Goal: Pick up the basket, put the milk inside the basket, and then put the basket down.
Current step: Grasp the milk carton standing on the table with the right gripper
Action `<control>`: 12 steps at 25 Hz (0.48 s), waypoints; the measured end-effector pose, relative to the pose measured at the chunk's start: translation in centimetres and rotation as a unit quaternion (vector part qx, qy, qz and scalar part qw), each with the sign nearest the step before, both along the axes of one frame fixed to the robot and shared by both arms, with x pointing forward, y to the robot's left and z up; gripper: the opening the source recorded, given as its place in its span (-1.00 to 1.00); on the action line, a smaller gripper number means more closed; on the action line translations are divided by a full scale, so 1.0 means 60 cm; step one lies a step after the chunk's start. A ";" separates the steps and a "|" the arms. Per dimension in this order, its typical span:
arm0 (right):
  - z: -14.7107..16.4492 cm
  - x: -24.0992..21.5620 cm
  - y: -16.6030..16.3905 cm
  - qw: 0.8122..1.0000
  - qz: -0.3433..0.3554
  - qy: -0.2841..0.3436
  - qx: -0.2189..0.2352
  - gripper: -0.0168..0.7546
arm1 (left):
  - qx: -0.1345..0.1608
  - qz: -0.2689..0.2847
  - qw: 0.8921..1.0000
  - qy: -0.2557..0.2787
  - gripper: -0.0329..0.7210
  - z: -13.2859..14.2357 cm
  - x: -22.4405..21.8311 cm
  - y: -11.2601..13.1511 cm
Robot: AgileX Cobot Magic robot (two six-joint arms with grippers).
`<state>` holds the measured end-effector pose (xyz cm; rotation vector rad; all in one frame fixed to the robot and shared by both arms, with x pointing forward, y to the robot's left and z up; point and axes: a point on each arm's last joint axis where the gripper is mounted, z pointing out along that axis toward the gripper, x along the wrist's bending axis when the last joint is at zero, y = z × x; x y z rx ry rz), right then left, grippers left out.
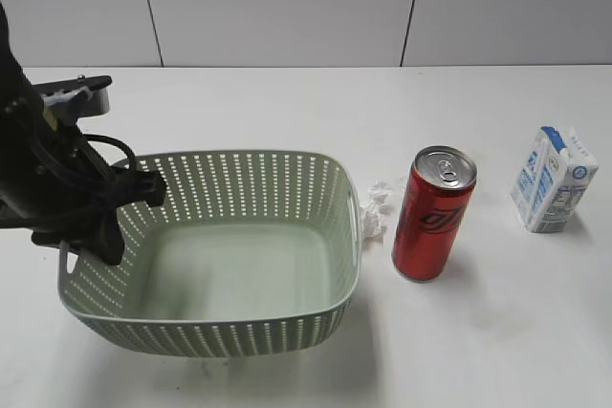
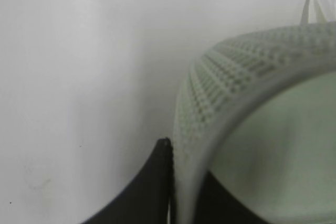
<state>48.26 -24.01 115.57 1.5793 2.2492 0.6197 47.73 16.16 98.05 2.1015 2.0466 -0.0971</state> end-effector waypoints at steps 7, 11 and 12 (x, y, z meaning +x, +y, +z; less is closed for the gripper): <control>-0.003 -0.126 -0.028 0.998 -0.003 -0.063 0.015 0.57 | -0.006 0.002 1.000 -0.013 -0.90 0.001 0.004 -0.002; -0.053 -0.190 -0.042 0.995 -0.006 -0.094 0.022 0.57 | -0.007 0.002 1.000 -0.016 -0.90 0.001 0.005 -0.002; -0.069 -0.202 -0.045 0.995 -0.006 -0.098 0.023 0.57 | -0.007 0.002 1.000 -0.016 -0.90 0.001 0.005 -0.002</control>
